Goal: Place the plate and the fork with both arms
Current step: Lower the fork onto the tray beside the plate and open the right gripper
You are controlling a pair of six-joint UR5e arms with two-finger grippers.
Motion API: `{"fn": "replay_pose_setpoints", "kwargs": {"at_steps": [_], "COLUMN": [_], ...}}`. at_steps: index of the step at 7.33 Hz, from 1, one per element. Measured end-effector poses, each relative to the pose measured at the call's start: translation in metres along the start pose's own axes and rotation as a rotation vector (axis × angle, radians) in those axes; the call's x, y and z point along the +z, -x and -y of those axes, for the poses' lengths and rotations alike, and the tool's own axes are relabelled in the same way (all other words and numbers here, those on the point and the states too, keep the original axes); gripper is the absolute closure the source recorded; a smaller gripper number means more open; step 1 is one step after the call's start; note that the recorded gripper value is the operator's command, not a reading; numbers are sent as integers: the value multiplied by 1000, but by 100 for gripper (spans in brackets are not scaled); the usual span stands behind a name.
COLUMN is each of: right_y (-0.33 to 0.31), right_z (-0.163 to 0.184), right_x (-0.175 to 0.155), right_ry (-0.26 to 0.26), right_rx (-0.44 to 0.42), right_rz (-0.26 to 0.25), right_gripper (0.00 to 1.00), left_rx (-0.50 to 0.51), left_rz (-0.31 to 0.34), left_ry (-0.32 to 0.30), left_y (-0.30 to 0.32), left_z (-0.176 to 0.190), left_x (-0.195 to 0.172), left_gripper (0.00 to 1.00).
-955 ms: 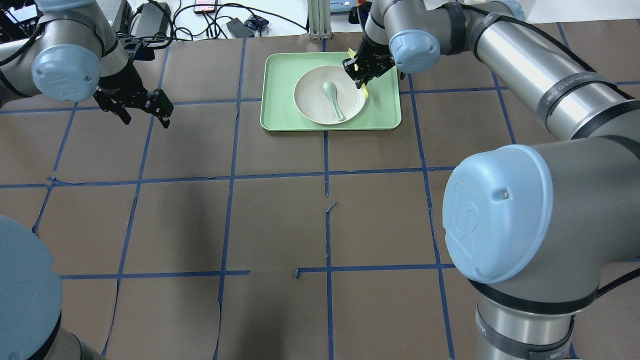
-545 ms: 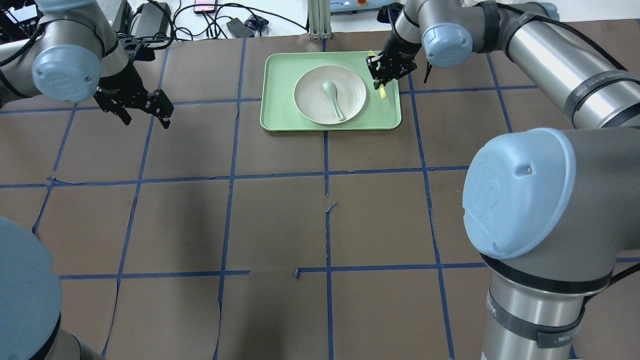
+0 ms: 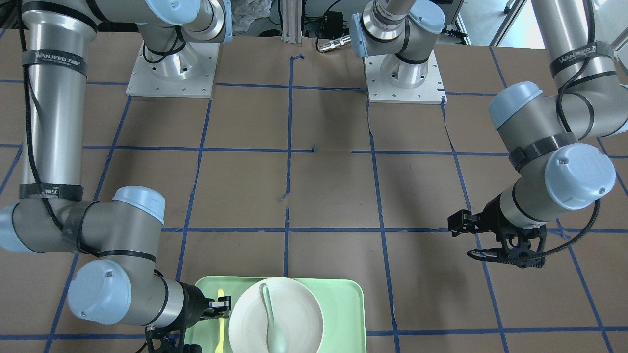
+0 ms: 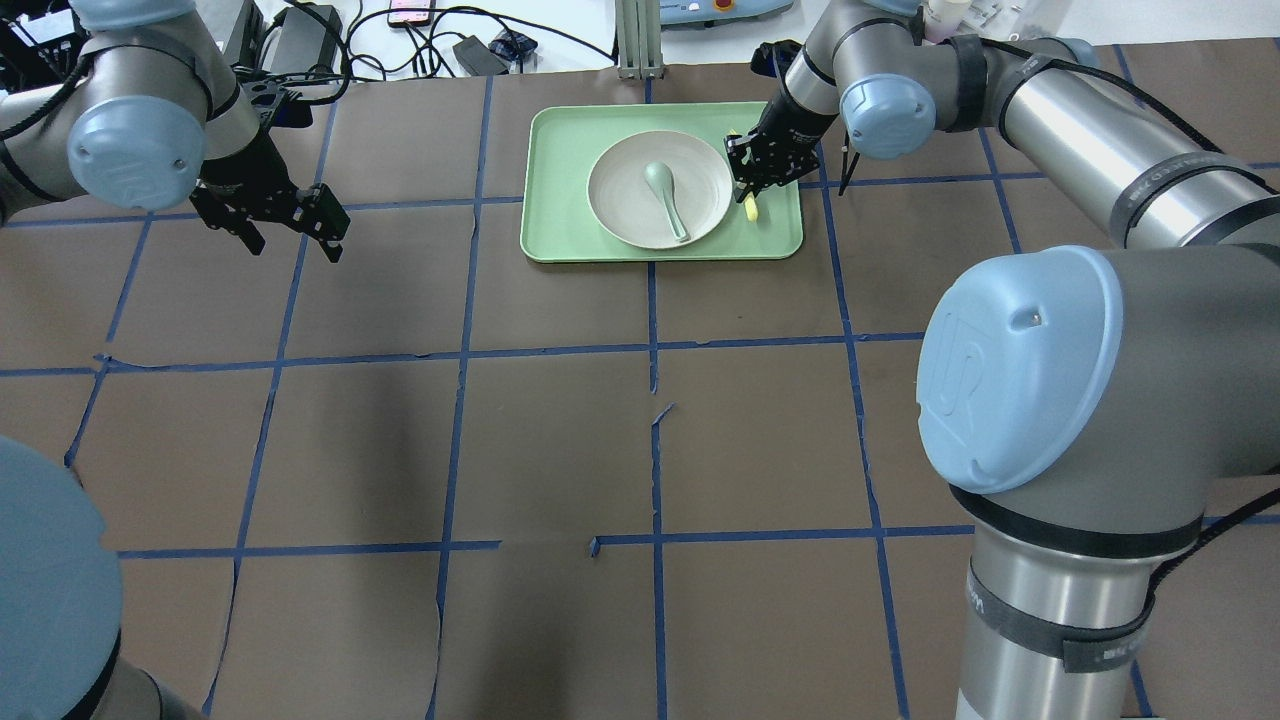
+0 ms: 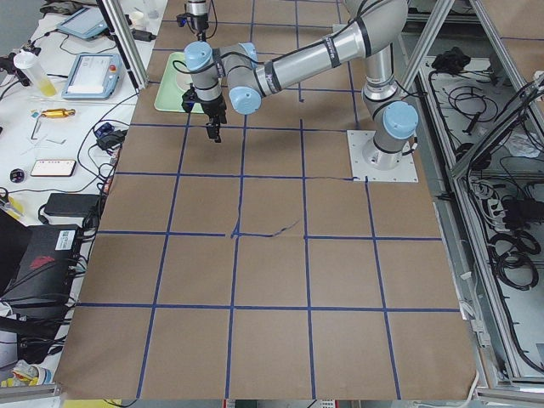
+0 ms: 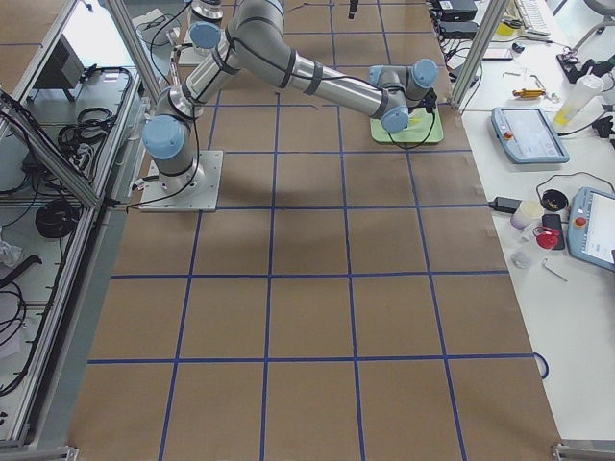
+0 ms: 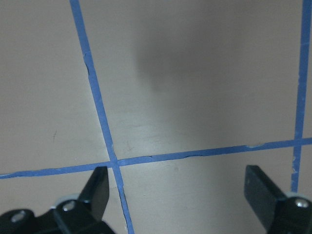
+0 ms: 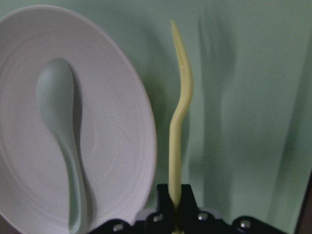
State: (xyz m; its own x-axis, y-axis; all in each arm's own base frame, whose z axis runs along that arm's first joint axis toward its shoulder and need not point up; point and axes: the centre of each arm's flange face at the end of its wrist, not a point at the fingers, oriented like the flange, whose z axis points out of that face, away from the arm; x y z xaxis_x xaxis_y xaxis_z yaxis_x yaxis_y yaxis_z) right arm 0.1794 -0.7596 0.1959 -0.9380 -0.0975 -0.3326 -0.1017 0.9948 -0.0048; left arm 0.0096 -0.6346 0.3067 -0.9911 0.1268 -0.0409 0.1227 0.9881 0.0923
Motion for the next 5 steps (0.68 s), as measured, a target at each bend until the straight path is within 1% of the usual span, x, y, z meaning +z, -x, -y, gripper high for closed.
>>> {"fn": "replay_pose_setpoints", "kwargs": {"at_steps": [1,2,3,4,5], "right_y": [-5,-8,-9,-9,-7], "right_z": [-2,-5,-7,-8,-10], "right_x": [3,6,7,5,-3], "right_ry": [5,13,17,16,7], "right_rx": [2,8,25,52,67], "right_rz": [-33,-51,-58,-62,-72], "right_gripper": [37,7,0,0,0], "left_rx": [0,1,2,2,3], "left_rz": [0,-4,-5,-5,-6], "left_ry": [0,7,9,9,10], "left_y": [-1,-2,-2,-2,-2], "left_z": [-2,-3,-3,-3,-2], "left_x": [0,4,7,9,12], "left_gripper": [0,0,0,0,0]}}
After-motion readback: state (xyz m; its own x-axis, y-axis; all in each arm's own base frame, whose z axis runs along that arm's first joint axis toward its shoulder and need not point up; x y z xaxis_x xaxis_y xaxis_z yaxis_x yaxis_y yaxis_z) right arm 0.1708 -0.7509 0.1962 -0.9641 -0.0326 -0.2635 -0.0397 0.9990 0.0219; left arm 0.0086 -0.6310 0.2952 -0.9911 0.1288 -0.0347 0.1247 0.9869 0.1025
